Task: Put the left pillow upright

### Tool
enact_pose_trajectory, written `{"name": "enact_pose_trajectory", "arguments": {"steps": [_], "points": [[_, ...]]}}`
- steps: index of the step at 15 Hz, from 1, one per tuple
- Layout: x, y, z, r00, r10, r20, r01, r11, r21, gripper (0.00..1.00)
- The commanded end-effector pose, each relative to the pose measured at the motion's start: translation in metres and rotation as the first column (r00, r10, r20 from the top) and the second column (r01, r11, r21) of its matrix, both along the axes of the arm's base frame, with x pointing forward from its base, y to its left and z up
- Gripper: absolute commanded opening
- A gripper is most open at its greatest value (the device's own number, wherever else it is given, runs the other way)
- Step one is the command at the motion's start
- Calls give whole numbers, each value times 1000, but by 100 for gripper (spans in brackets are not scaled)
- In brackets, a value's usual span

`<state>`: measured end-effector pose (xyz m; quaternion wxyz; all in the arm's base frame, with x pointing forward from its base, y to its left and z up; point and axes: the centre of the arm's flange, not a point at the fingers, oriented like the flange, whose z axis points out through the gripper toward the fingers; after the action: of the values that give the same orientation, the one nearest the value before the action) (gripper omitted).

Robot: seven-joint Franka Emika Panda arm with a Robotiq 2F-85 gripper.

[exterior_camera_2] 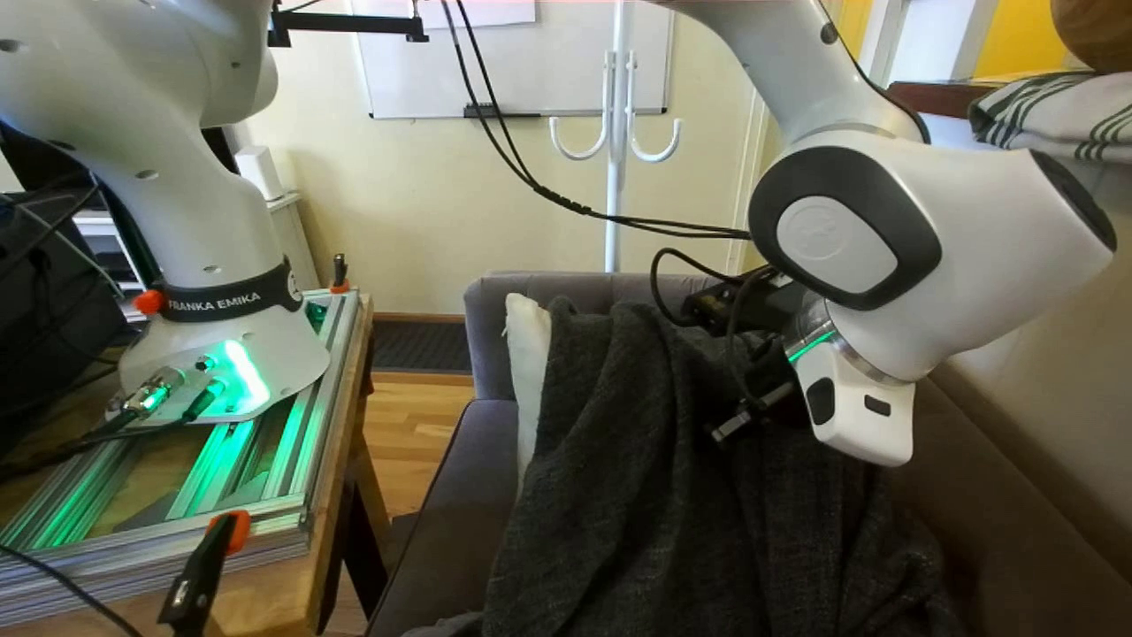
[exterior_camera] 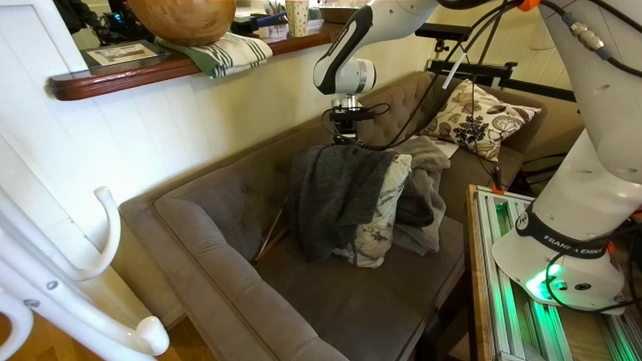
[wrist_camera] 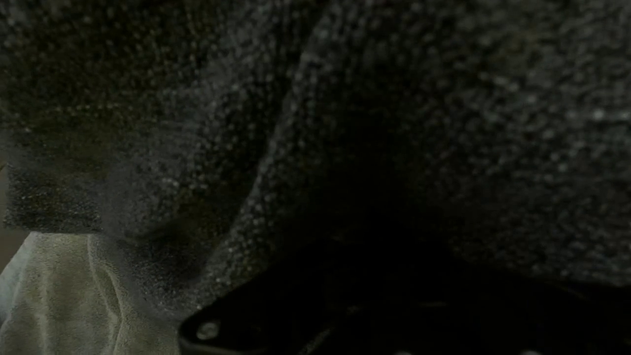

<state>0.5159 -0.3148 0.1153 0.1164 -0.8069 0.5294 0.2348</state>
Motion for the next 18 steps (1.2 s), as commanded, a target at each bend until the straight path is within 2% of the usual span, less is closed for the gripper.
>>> {"name": "enact_pose_trajectory", "arguments": {"steps": [1,5,9,10,13,14,16,18], "points": [[39,33,-2,991,101,87,-109,990,90,0],[90,89,6,951,241,191,-270,952,143,0],[126,140,4,902,334,272,-401,883,244,0],[132,149,6,887,355,297,-434,861,266,0],[137,146,29,858,347,379,-473,822,319,0],[137,141,39,849,345,401,-483,814,322,0],[131,124,64,839,327,436,-482,818,313,0],[118,107,77,855,327,403,-455,845,280,0]]}}
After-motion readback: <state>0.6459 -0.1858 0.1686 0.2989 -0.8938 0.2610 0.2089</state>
